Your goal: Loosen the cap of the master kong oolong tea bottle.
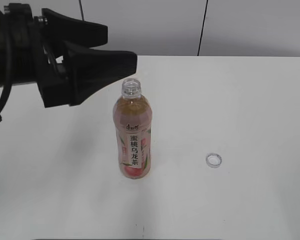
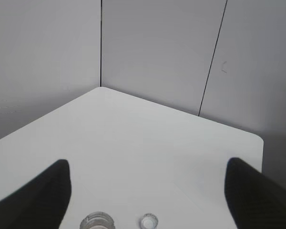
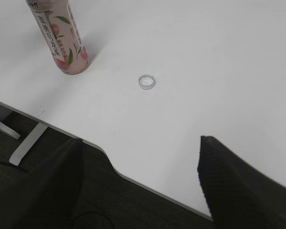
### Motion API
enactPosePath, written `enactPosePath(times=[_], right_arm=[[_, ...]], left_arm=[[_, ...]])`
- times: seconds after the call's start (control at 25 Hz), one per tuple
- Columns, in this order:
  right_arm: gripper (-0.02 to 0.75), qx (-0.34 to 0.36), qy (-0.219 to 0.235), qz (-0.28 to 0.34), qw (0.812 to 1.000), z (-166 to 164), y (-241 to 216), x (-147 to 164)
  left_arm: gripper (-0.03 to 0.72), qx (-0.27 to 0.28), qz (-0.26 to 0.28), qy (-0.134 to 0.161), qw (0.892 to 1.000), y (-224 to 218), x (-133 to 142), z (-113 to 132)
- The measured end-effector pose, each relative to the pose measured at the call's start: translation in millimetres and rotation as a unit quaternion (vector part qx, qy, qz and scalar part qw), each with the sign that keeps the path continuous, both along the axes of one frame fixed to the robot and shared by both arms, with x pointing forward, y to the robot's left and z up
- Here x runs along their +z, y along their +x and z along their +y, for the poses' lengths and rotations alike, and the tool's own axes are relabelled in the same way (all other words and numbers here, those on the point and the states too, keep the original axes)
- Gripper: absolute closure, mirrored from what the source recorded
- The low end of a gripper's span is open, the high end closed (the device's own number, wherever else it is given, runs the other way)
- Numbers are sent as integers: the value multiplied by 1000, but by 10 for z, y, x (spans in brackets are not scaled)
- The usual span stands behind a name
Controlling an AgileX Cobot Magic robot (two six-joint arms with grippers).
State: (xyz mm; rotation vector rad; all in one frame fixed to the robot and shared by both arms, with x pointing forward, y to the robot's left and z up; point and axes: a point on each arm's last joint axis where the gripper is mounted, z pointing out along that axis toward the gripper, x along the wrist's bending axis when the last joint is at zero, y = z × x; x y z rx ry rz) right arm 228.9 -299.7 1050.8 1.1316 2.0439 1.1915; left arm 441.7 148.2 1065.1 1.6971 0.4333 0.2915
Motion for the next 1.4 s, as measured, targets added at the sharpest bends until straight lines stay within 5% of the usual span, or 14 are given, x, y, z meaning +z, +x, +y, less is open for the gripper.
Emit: enactPosePath(times=[0.16, 0.4, 0.52, 0.68, 0.88, 1.16, 1.4], right_arm=[[173, 0, 0, 0, 1000, 0, 0, 0], [173, 0, 0, 0, 1000, 0, 0, 0], [173, 0, 0, 0, 1000, 0, 0, 0], [173, 0, 0, 0, 1000, 0, 0, 0], [173, 0, 0, 0, 1000, 0, 0, 0], [173, 0, 0, 0, 1000, -1, 0, 0], [173, 0, 0, 0, 1000, -1, 0, 0]], left_arm=[[104, -6, -15, 7, 1000, -41, 40, 15], [104, 71, -16, -43, 996, -46, 246, 149], [104, 151, -5, -63, 987, -45, 353, 285], [104, 274, 16, -72, 959, -87, 459, 534], [104, 362, 7, -45, 931, -341, 592, 811], [104, 382, 9, -9, 924, -951, 702, 1118], [104, 390, 62, 75, 916, -1446, 531, 1388]])
